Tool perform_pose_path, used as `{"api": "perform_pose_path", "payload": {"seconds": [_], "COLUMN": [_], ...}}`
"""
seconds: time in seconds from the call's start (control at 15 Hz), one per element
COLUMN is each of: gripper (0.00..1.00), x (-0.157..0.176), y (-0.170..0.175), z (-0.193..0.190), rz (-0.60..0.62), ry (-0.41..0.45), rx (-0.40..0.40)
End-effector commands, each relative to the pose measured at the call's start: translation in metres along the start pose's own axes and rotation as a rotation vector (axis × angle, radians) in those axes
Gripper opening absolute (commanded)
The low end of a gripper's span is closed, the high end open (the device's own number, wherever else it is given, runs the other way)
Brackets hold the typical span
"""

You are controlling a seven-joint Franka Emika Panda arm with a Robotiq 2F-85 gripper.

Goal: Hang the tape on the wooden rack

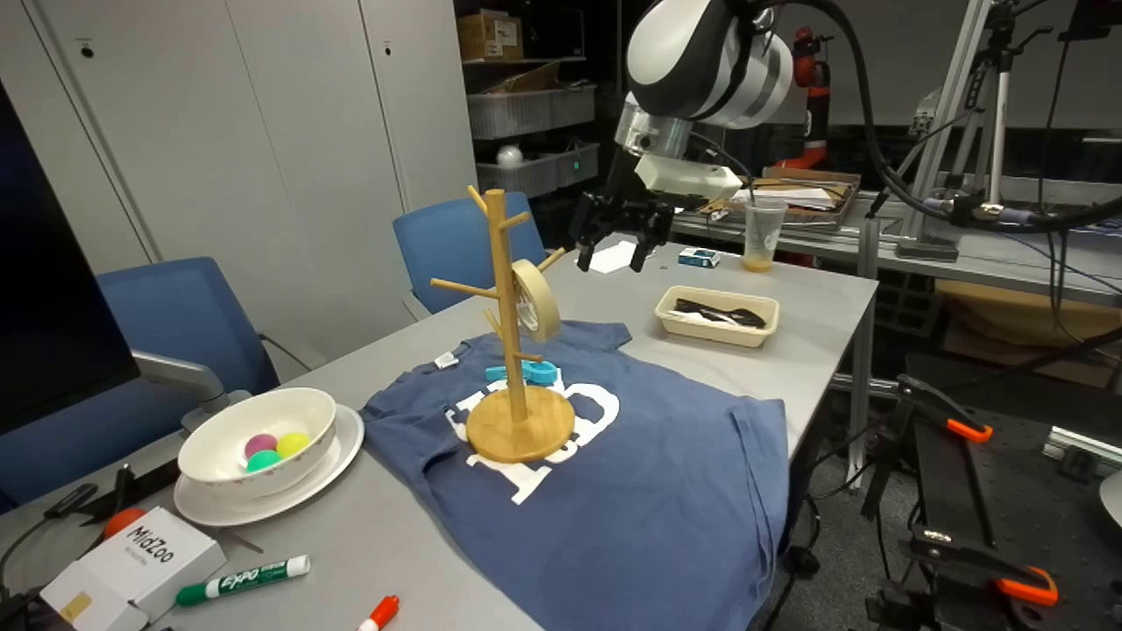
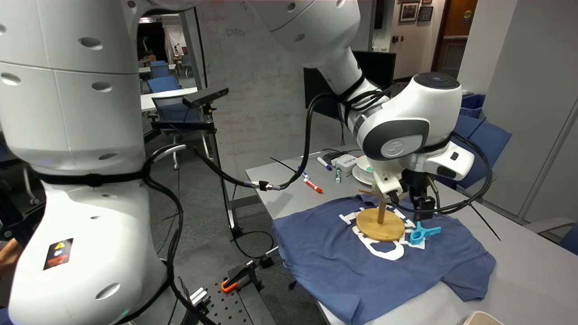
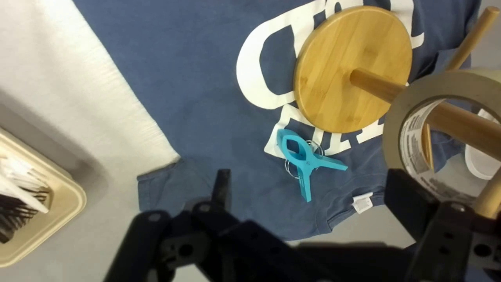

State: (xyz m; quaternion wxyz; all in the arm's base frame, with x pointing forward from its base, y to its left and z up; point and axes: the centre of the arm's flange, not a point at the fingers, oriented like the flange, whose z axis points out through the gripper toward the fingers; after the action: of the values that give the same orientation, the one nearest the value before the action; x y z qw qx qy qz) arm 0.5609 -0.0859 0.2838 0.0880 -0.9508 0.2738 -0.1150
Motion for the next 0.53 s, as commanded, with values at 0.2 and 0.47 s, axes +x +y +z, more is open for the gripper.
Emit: {"api": "perform_pose_path", "payload": {"seconds": [0.2, 0.47], "gripper": [1.00, 1.00], "x": [-0.010, -0.019], "y": [0.009, 0.000], "z": [-0.054, -0.090], "rz": [-0.075, -0.121], "ry": [0.065, 0.119], "rx": [-0.024, 0.000]}}
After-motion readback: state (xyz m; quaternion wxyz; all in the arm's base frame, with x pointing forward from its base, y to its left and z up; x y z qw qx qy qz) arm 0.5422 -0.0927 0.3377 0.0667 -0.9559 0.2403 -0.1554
